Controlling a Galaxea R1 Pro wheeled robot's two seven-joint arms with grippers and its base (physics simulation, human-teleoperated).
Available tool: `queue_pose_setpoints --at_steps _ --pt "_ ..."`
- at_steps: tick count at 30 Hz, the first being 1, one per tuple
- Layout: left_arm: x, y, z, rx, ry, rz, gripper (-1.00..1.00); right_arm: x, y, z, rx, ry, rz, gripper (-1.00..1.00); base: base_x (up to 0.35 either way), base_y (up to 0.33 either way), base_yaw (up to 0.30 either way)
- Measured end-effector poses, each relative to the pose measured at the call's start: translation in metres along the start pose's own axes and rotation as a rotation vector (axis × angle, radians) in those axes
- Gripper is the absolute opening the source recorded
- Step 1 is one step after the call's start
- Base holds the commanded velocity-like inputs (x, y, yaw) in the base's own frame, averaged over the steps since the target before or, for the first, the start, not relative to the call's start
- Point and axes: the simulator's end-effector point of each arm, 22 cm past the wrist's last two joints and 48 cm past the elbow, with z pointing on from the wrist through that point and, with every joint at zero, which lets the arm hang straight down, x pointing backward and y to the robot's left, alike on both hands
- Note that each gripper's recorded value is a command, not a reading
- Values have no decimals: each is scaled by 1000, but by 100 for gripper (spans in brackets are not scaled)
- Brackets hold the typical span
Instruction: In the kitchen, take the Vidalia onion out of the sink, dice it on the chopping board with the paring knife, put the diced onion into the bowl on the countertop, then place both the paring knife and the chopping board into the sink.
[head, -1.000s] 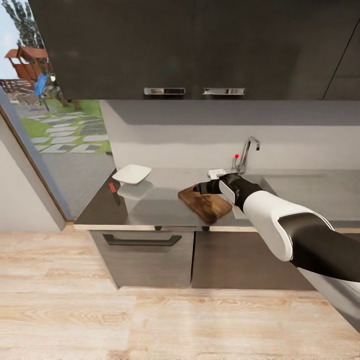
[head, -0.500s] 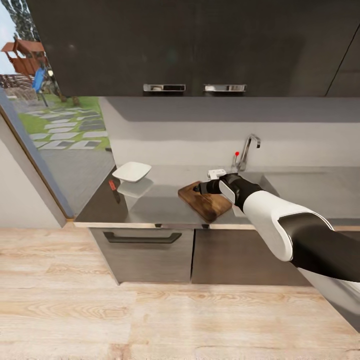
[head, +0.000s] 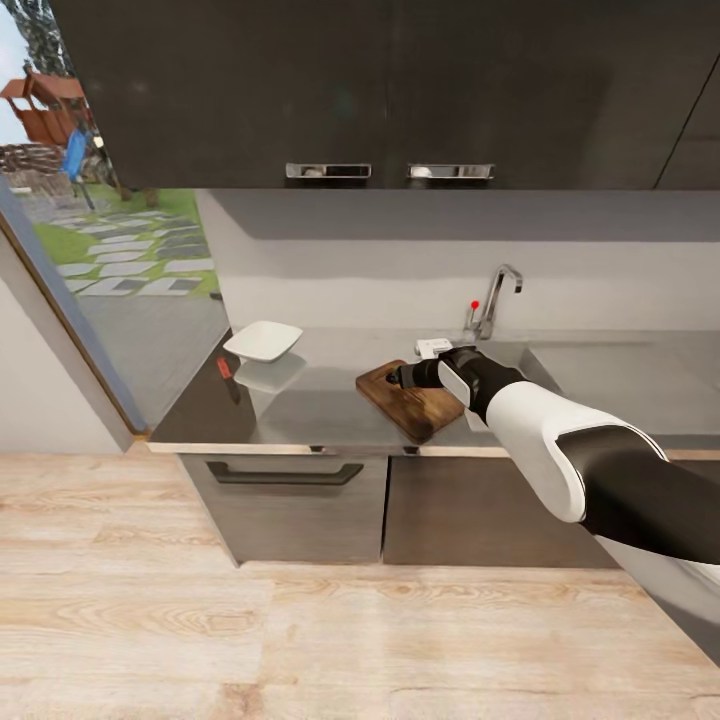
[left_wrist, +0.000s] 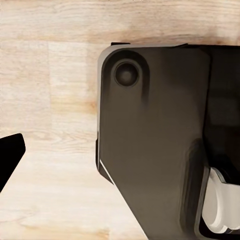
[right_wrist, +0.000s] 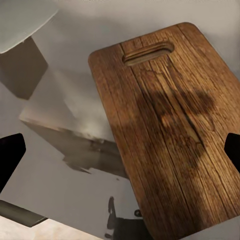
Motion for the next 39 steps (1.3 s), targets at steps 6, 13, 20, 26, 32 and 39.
queue_pose_setpoints --at_steps 6,13,20,26,32,39 --pt "0 1 0 -1 -1 0 100 0 1 0 -1 0 -1 100 223 0 0" --pt "0 1 0 -1 -2 0 100 0 1 0 -1 0 0 100 316 0 0" --pt "-1 1 0 1 -3 2 100 0 1 0 -1 0 -1 100 266 0 0" --pt "-3 -1 0 2 -8 2 100 -3 5 2 -7 -23 -6 100 75 0 0" --pt "-2 -2 0 3 -5 1 100 -23 19 0 14 -69 -195 100 4 0 0" --pt "-1 -2 0 3 -2 0 100 -42 89 -16 -172 -77 -447 100 7 -19 0"
